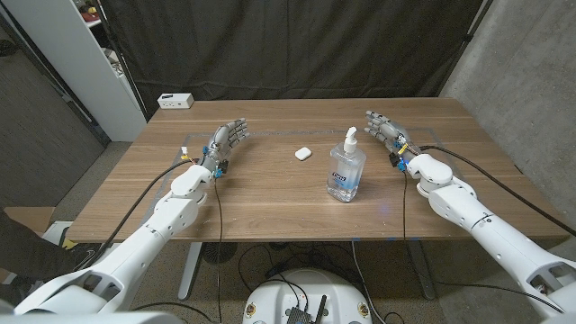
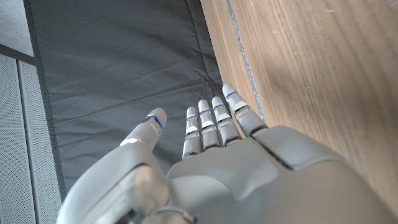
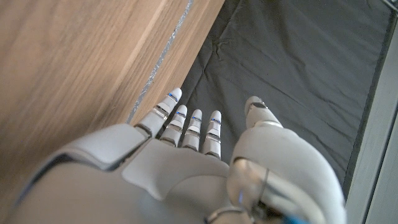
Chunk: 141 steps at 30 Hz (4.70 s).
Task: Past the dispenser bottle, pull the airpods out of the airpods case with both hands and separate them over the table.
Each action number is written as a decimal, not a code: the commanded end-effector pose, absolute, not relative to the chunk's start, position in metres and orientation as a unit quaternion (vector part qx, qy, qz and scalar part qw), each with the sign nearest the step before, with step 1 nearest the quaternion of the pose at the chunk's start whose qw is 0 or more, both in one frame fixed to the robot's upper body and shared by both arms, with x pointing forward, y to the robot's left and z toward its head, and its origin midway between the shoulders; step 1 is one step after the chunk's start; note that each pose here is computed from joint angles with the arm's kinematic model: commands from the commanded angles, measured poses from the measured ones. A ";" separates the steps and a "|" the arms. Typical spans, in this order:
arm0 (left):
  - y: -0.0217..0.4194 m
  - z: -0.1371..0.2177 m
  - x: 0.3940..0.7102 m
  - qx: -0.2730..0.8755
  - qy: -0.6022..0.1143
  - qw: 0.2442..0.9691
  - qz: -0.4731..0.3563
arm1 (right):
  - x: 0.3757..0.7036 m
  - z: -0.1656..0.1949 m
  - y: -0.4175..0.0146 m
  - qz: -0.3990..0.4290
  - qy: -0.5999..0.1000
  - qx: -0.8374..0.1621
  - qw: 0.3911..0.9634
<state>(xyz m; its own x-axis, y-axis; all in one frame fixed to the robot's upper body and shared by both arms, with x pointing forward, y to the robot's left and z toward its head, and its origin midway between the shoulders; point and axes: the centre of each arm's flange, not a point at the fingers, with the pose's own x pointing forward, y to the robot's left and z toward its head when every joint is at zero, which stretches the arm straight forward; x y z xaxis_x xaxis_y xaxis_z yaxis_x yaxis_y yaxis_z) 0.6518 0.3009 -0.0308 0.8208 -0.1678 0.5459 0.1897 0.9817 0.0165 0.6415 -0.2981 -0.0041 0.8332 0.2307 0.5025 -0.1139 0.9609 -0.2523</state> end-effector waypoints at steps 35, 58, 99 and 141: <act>0.299 -0.038 0.651 -0.023 -0.301 0.946 -0.118 | 0.562 0.127 -0.241 0.100 -0.133 -0.554 0.816; 0.291 -0.052 0.647 -0.033 -0.296 0.947 -0.118 | 0.570 0.135 -0.184 0.163 -0.071 -0.658 0.732; 0.284 -0.072 0.654 -0.057 -0.288 0.947 -0.129 | 0.607 0.137 -0.078 0.188 0.037 -0.789 0.583; 0.292 -0.087 0.655 -0.076 -0.291 0.946 -0.123 | 0.613 0.107 0.001 0.161 0.000 -0.851 0.500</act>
<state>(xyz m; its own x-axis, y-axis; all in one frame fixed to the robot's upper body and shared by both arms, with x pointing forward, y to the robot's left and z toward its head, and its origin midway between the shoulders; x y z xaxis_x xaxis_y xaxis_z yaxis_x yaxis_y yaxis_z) 0.6563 0.2906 -0.0809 0.7947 -0.1961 0.5744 0.2800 0.9581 -0.0604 0.6036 -0.0123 0.1146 0.9454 0.1654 -0.2809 -0.1767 -0.4639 -0.8681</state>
